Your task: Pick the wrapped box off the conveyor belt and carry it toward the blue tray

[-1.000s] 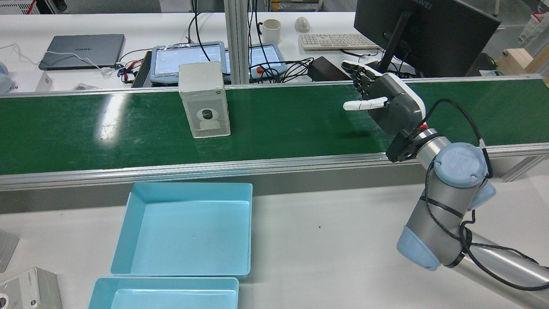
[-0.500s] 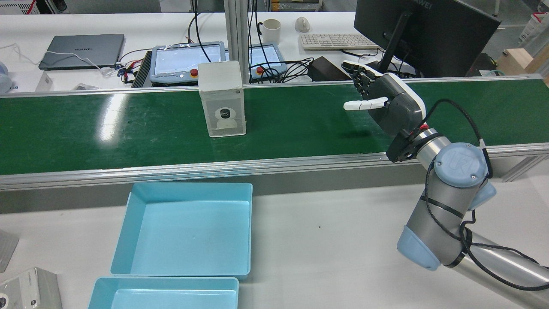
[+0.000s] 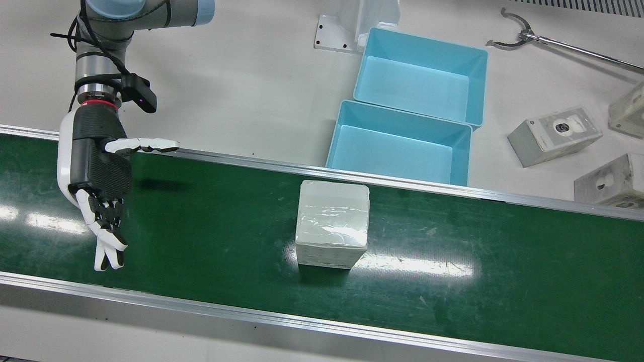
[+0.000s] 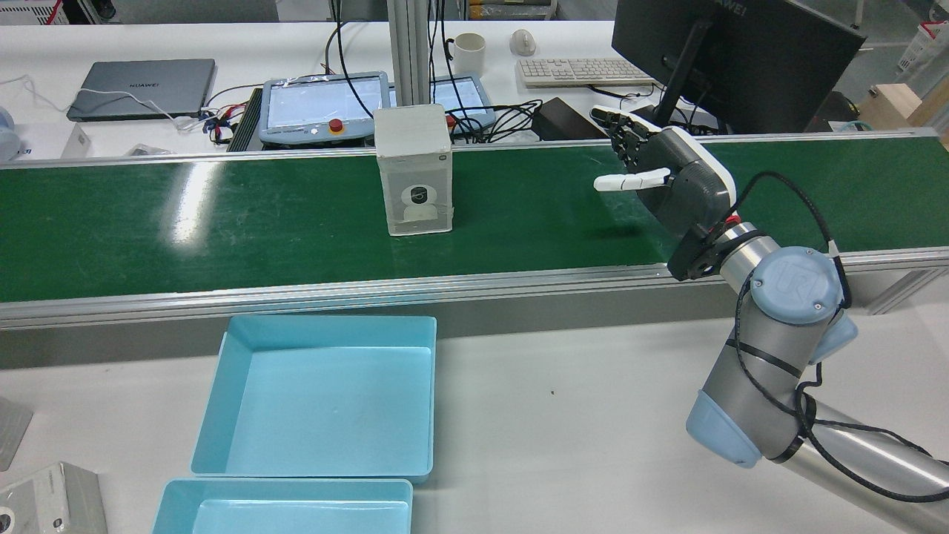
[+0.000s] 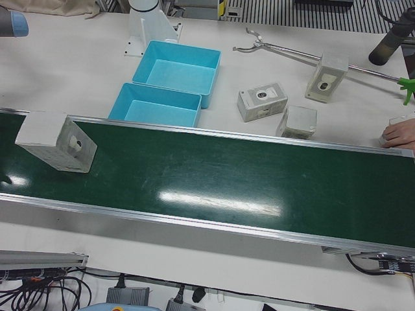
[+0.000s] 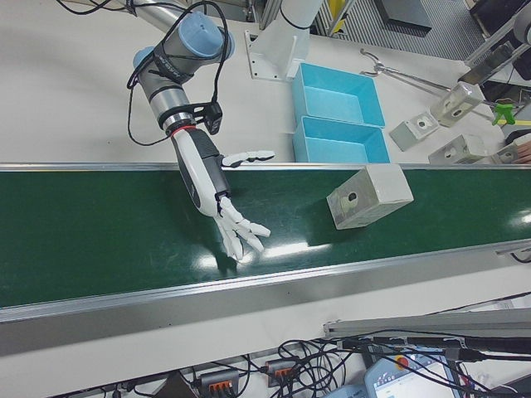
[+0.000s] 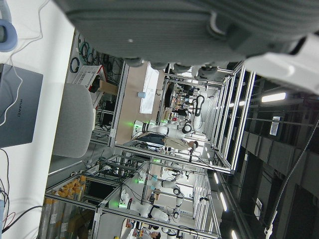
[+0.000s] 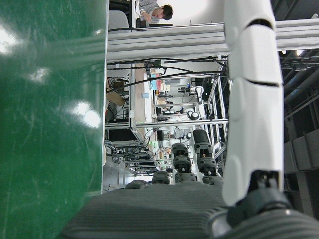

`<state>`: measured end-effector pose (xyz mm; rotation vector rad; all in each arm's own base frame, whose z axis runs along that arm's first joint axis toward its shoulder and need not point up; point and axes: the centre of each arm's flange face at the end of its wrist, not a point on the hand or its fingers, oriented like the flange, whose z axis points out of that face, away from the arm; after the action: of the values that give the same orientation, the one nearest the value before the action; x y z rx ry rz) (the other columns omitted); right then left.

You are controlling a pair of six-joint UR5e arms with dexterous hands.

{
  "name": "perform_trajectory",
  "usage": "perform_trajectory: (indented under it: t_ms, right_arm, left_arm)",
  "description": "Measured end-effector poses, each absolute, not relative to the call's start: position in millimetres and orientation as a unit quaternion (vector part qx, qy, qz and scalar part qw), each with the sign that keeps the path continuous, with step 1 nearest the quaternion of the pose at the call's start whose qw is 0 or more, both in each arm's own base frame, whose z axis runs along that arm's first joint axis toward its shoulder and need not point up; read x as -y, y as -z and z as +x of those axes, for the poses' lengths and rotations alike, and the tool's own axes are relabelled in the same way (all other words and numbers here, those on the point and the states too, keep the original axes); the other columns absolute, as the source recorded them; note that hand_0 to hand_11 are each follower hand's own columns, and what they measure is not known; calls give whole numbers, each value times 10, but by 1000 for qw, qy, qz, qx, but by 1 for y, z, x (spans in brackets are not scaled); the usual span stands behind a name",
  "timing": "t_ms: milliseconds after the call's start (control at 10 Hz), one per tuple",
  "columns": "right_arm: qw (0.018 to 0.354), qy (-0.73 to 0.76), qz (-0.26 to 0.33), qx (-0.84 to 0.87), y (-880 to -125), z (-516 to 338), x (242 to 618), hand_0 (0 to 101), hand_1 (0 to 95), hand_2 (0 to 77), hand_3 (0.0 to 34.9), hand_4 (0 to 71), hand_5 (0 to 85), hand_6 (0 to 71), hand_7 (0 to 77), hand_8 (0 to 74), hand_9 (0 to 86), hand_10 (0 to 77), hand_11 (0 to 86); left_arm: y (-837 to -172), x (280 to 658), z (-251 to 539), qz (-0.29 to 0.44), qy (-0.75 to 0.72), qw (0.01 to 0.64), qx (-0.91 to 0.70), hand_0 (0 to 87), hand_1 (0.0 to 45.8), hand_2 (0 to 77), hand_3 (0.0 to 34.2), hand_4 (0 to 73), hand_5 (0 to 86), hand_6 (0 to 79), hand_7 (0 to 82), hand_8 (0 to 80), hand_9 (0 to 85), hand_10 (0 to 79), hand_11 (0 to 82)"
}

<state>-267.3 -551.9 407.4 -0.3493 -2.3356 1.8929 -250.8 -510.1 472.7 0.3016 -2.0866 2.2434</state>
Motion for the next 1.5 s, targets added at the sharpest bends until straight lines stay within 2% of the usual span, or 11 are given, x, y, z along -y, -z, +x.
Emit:
perform_trajectory:
  t_ms: [1500]
  right_arm:
    - [62, -635, -111, 762, -422, -274, 558, 486, 164, 125, 0, 115, 180, 38, 38, 0, 27, 0, 5]
  left_arm:
    - [-473, 510, -251, 98, -728, 31, 677, 0, 0, 5, 0, 0, 11, 5, 5, 5, 5, 5, 5]
